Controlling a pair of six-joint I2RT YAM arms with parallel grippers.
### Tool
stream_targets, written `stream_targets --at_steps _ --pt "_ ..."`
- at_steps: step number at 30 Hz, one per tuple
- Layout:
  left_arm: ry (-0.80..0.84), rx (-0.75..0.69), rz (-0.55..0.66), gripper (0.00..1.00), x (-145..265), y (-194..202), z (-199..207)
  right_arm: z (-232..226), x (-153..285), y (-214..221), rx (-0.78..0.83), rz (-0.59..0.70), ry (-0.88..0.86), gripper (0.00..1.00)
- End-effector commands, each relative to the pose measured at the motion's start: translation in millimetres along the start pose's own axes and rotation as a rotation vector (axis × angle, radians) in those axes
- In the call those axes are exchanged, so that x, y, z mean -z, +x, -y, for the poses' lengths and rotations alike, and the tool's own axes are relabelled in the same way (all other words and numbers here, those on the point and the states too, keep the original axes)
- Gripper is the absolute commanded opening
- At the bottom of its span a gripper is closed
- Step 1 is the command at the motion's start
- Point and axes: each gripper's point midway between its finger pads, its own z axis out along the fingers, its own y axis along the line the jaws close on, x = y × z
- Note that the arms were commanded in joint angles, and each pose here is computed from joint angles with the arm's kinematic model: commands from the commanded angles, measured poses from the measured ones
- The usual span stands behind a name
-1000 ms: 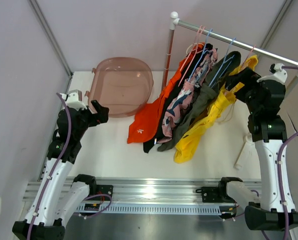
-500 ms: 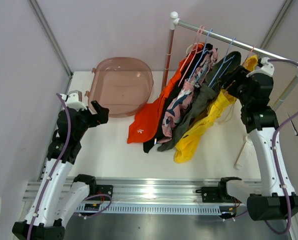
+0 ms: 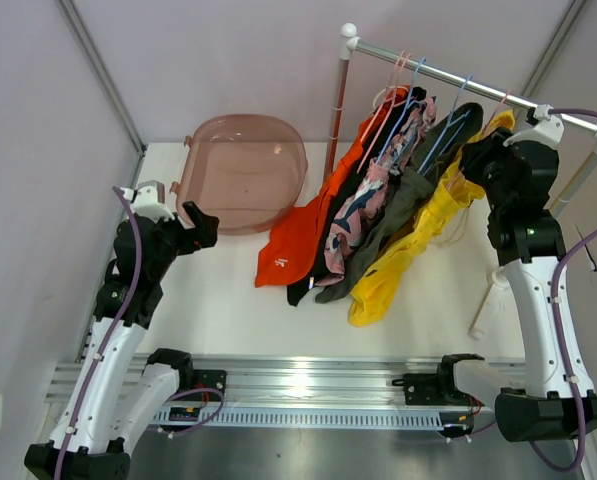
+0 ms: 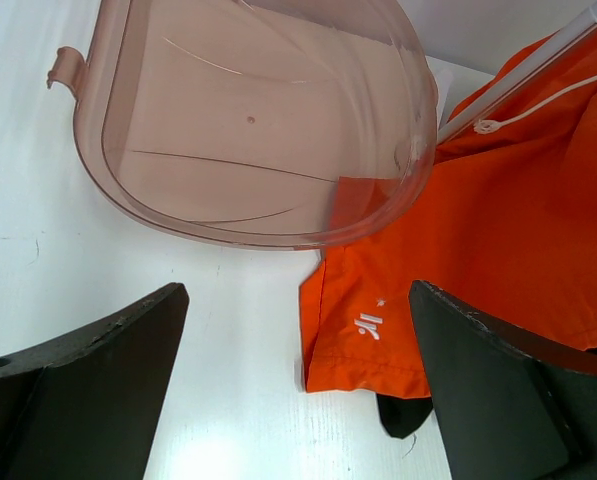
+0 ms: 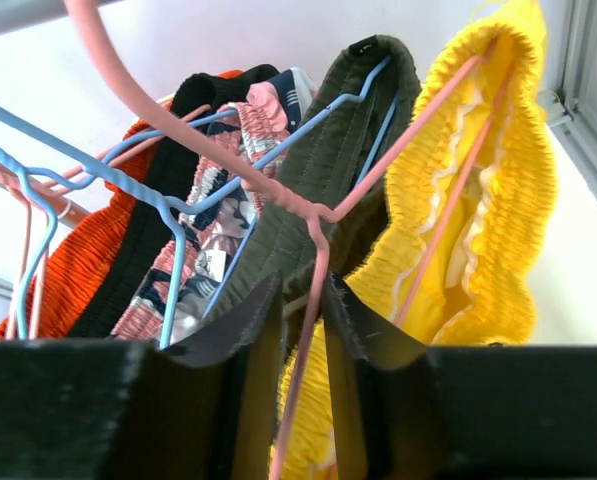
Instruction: Remove the shorts from the hanger
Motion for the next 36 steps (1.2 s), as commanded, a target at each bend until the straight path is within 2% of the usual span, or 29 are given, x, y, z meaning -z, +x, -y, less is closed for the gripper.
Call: stream_targets --at_steps 1,4,9,12,15,24,26,27,30,32,33,36 --pt "0.033 -0.002 0.022 0.99 3.1 -8.5 8.1 -8.5 11.0 -26.4 0.015 0.077 -0.02 0.23" --pt "0.027 -0.003 0.015 0.99 1.9 -6.4 6.6 -5.4 9.4 -21.5 0.028 0.059 -0.01 0.29" --pt "0.019 -0.005 0.013 0.99 2.2 -5.9 5.4 -3.6 6.3 -13.2 0.035 0.038 -0.013 0.31" --pt "0.015 -0.006 0.01 0.99 1.7 -4.6 4.9 -3.6 3.4 -8.8 0.032 0.031 -0.018 0.4" --pt "0.016 -0.011 0.006 0.99 1.6 -3.8 5.8 -3.8 1.8 -6.5 0.027 0.027 -0.023 0.36" --pt "-0.003 -0.019 0.005 0.99 0.1 -2.7 3.5 -3.3 1.8 0.1 0.007 0.016 -0.035 0.39" --pt "-0.001 -0.021 0.004 0.99 -0.3 -2.7 3.7 -0.9 1.4 2.6 0.003 0.015 -0.03 0.35" --pt "0.004 -0.021 0.001 0.99 -0.8 -1.6 4.6 -1.1 2.2 2.9 0.0 0.018 -0.031 0.28" --pt "0.024 -0.03 0.012 0.99 0.2 -4.9 9.0 1.5 5.8 0.5 -0.011 0.035 -0.023 0.0" --pt "0.075 -0.042 0.015 0.99 1.4 -6.2 18.5 1.1 9.5 -2.5 -0.022 0.051 -0.025 0.0" --pt "0.123 -0.067 0.051 0.99 5.7 -19.1 31.2 -1.2 15.5 -7.1 -0.032 0.068 -0.035 0.0" --pt "0.15 -0.123 0.073 0.99 15.9 -33.1 53.2 -5.9 31.3 -22.5 -0.055 0.129 -0.055 0.0"
